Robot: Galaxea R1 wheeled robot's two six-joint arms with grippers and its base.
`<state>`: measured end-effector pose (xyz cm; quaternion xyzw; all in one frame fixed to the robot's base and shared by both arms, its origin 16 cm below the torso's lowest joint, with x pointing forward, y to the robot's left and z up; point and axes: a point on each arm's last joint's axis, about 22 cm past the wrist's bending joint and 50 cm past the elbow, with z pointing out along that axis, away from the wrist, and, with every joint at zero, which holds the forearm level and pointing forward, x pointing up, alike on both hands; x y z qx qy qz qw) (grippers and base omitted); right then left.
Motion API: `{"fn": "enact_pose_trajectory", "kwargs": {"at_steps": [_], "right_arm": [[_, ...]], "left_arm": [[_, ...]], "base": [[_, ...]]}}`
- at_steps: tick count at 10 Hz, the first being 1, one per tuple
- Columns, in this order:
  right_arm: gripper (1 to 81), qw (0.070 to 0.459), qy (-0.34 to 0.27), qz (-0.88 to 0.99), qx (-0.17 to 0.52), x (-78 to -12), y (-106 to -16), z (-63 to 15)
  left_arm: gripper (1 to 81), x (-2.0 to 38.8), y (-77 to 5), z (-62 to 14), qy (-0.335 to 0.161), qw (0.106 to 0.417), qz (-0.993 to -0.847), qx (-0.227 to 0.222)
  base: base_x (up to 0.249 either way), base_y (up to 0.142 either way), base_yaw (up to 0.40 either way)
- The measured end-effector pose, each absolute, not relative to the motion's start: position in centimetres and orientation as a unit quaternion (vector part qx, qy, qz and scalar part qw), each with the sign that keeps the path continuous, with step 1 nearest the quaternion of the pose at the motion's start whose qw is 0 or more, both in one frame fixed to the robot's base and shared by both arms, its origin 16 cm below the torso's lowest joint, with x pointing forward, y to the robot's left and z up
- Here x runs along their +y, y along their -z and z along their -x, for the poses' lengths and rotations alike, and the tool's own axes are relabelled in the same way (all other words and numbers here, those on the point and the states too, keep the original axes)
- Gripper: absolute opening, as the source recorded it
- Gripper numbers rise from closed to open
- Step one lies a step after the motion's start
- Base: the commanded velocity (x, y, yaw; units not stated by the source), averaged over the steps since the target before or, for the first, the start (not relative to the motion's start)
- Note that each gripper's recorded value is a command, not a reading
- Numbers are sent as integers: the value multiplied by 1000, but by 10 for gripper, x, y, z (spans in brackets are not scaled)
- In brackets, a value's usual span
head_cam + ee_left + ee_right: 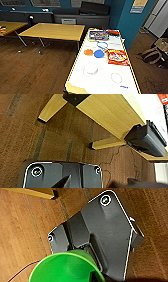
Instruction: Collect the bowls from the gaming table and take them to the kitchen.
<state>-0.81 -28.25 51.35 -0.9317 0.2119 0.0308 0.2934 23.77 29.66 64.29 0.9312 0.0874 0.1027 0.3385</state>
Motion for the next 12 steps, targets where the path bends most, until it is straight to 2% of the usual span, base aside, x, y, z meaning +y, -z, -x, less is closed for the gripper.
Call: {"fn": "enact_pose_trajectory", "kwargs": {"at_steps": [2,4,10,12], "right_arm": [[10,306,-40,928,207,-245,-504,27],[10,305,-46,929,204,-235,-500,33],[10,309,-59,928,198,-208,-493,33],[10,306,-61,930,195,-209,-491,30]], "left_arm": [[811,291,-654,-263,-89,350,-926,108],[811,296,-678,-303,-97,355,-924,107],[811,294,-757,-429,-111,361,-922,85],[811,273,-779,-459,-106,371,-920,74]], "base": [[0,0,0],[0,0,0],[0,0,0],[0,0,0]]}}
